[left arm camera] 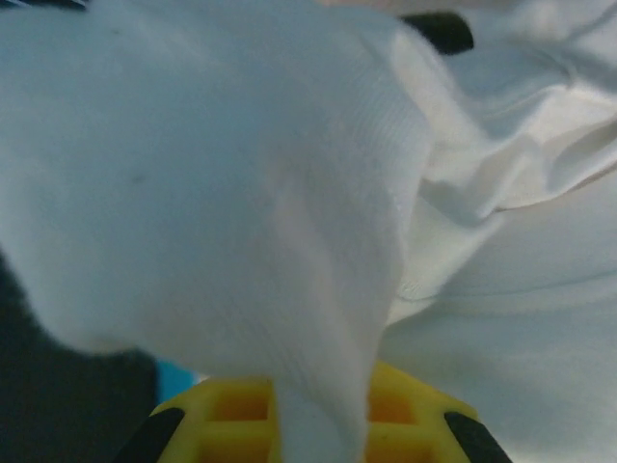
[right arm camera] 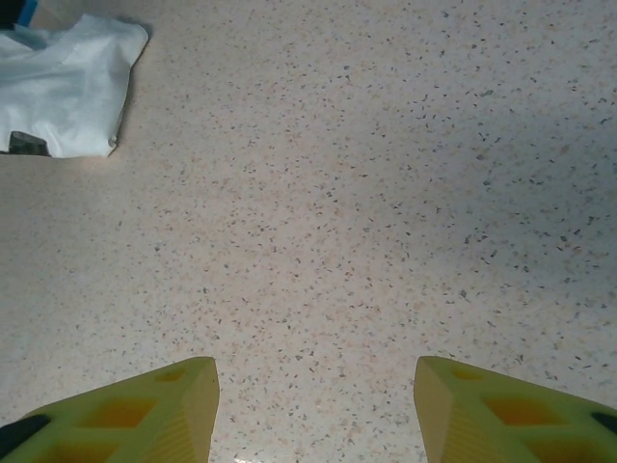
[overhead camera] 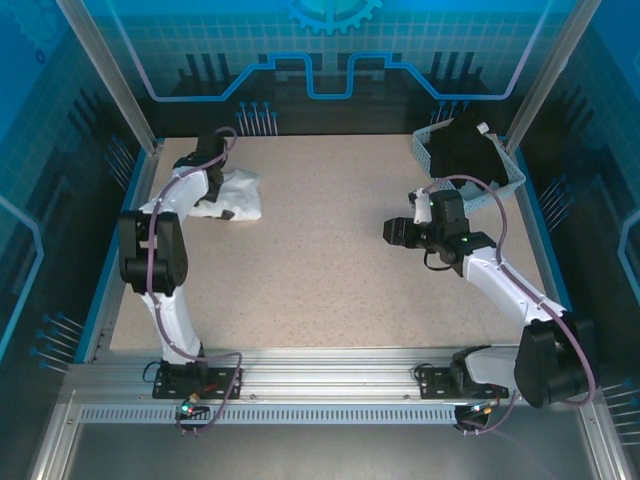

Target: Fold the inside-out t-shirt

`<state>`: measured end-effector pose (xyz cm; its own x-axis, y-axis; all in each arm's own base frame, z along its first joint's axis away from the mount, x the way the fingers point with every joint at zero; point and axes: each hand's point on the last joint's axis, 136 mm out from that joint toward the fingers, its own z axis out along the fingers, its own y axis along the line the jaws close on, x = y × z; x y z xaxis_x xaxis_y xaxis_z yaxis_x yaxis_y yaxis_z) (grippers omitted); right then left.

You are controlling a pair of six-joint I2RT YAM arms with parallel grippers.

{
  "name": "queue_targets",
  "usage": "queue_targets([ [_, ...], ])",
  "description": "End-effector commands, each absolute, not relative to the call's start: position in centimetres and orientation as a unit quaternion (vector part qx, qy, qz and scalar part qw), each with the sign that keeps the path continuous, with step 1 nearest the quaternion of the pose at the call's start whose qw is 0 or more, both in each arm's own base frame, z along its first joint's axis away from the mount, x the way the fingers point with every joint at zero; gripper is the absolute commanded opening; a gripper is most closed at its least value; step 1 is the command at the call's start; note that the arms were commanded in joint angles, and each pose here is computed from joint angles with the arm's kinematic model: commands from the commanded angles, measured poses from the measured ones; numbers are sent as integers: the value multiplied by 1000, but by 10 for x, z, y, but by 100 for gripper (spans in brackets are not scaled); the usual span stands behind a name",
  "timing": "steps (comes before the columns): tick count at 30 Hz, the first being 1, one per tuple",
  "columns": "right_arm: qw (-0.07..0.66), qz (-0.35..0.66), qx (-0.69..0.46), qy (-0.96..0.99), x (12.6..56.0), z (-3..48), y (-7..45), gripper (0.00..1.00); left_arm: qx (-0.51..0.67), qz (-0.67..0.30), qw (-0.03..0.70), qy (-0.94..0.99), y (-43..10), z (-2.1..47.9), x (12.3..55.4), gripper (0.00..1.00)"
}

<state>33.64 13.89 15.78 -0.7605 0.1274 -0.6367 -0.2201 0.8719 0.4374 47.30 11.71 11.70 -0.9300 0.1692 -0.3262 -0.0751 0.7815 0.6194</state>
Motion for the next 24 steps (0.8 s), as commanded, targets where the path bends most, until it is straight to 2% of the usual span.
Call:
queue_targets([
  [1, 366, 284, -36, 886, 333, 176, 151, 57, 73, 442, 137, 884, 181, 132, 481, 0],
  [5, 369, 284, -36, 884, 331, 178, 150, 57, 64, 484, 149, 860, 226, 137, 491, 0],
  [10, 369, 278, -32, 886, 333, 174, 148, 57, 48, 518, 142, 842, 261, 130, 505, 8],
  [13, 370, 269, -31, 889, 335, 173, 146, 57, 29, 530, 128, 838, 280, 119, 510, 21],
  [15, 370, 264, -32, 890, 336, 172, 145, 57, 6, 542, 124, 831, 291, 123, 512, 34],
  [19, 370, 258, -32, 892, 337, 173, 144, 58, -40, 538, 164, 826, 290, 155, 513, 62],
  [24, 372, 250, -30, 893, 339, 172, 142, 58, -98, 498, 227, 831, 259, 205, 498, 73],
])
